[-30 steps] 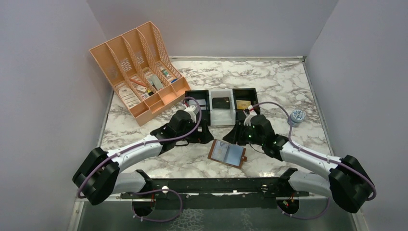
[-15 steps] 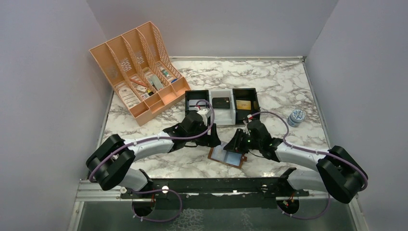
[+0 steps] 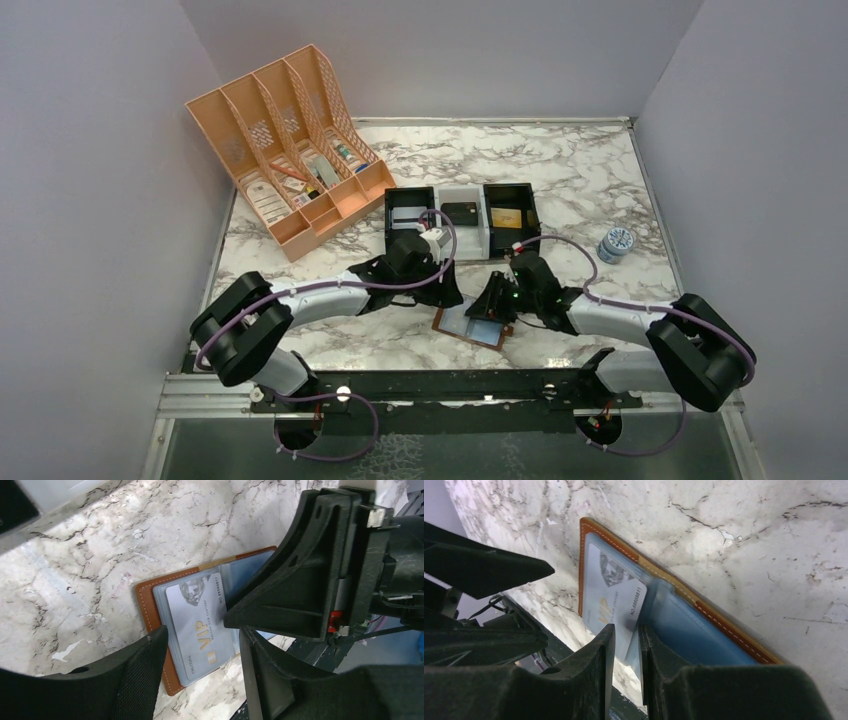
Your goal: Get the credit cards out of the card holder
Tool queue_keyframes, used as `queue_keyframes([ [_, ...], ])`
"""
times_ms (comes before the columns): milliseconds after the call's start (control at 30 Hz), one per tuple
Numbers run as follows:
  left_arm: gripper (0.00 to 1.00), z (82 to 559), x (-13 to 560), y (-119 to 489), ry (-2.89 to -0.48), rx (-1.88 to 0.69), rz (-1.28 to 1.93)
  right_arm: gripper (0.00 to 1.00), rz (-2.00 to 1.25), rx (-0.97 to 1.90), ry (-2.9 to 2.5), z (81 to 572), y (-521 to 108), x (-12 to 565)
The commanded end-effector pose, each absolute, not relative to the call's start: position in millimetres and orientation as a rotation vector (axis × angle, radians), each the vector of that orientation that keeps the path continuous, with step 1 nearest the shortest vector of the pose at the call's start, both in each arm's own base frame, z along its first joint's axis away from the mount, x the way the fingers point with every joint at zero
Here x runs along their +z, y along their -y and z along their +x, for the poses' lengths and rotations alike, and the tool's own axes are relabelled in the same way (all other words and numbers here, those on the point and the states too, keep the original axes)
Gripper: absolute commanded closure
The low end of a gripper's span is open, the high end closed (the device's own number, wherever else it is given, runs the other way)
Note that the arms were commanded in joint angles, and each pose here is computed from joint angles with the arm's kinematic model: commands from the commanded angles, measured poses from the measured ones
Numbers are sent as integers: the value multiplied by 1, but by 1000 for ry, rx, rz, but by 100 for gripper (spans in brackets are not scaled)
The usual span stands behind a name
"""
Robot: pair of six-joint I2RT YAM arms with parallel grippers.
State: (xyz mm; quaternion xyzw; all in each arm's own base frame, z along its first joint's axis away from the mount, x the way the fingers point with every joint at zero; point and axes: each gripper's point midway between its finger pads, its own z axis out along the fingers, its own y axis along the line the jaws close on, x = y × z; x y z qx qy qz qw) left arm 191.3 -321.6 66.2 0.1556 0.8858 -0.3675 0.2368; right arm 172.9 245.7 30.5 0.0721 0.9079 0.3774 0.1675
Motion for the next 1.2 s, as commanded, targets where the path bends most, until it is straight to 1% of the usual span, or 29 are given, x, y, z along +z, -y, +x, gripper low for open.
queue_keyframes([
  [0, 45, 189, 71, 334, -2405, -1048, 499, 77, 217, 1026, -2577, 183, -246, 23],
  [67, 47, 187, 60, 331, -2438, -1021, 498, 85, 205, 1012, -2577, 187, -246, 21],
  [233, 57, 185, 38, 320, -2524, -918, 466, 89, 104, 1025, -2561, 195, -256, 28],
  [300, 59, 184, 36, 316, -2530, -893, 450, 91, 73, 1032, -2558, 197, -260, 30],
  [400, 61, 184, 33, 307, -2545, -843, 421, 97, 48, 1041, -2551, 200, -264, 33],
  [467, 62, 183, 31, 302, -2552, -822, 413, 99, 29, 1063, -2544, 202, -268, 36],
  [600, 62, 179, 29, 298, -2565, -821, 393, 99, -48, 1133, -2543, 201, -280, 44],
  [700, 62, 179, 26, 296, -2572, -809, 383, 94, -86, 1164, -2554, 198, -284, 44],
  [800, 62, 181, 23, 294, -2577, -782, 373, 85, -97, 1159, -2569, 195, -282, 40],
  [900, 63, 182, 18, 290, -2592, -742, 382, 82, -104, 1136, -2586, 194, -279, 35],
  [967, 65, 181, 13, 289, -2610, -722, 396, 86, -105, 1130, -2590, 193, -278, 34],
  [1100, 66, 181, 11, 288, -2619, -706, 405, 97, -75, 1116, -2562, 199, -276, 38],
  [1167, 66, 181, 11, 287, -2620, -694, 404, 99, -63, 1114, -2552, 202, -274, 41],
])
